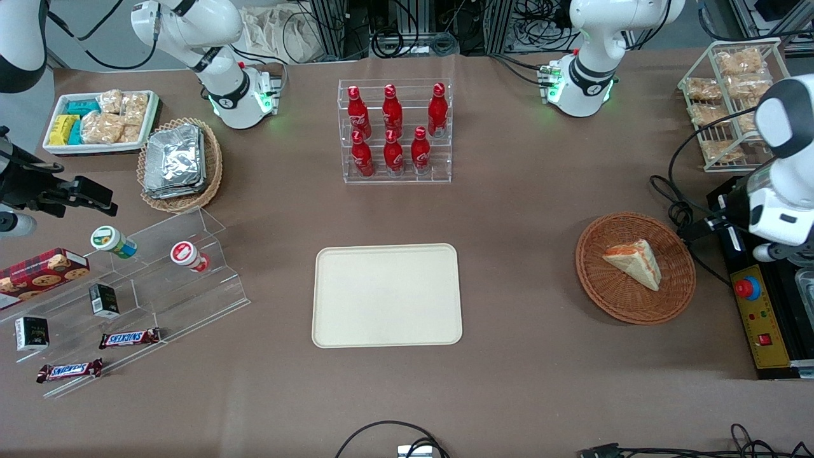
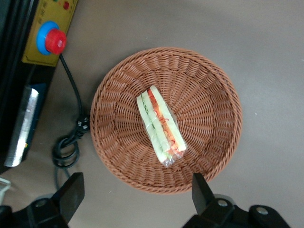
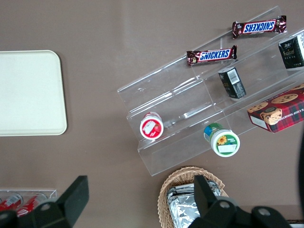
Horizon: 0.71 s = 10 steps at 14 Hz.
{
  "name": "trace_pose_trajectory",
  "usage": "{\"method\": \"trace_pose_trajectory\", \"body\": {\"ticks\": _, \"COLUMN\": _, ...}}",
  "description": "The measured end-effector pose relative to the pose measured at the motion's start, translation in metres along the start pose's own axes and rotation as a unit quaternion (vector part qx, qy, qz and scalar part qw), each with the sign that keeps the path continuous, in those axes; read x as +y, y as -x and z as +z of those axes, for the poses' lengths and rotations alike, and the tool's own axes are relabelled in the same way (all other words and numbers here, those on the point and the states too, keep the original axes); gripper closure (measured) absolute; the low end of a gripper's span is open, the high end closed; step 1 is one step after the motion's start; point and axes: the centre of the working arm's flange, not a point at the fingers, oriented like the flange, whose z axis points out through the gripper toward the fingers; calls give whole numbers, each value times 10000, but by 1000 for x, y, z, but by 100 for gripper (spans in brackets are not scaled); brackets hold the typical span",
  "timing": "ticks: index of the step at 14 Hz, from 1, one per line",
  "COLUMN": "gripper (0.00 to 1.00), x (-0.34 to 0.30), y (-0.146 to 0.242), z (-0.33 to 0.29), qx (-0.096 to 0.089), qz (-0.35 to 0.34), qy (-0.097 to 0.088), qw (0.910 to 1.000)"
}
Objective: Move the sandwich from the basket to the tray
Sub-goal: 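Move the left gripper over the wicker basket holding the sandwich, then lower the open left gripper around the wrapped sandwich in the basket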
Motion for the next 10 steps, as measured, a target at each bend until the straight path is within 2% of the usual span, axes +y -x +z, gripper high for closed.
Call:
{"method": "trace_pose_trajectory", "body": {"ticks": 4, "gripper": 0, "x": -2, "y": 15, "z": 51, "qx": 154, "qz": -752, "qy": 73, "qw": 9970}}
{"method": "trace_pose_trajectory", "body": {"ticks": 7, "gripper": 0, "x": 2, "y": 18, "z": 70, "qx": 114, "qz": -1196, "qy": 65, "qw": 9927}}
{"method": "trace_pose_trajectory", "body": {"ticks": 10, "gripper": 0, "x": 18, "y": 17, "z": 87, "qx": 172, "qz": -1502, "qy": 89, "qw": 9885}}
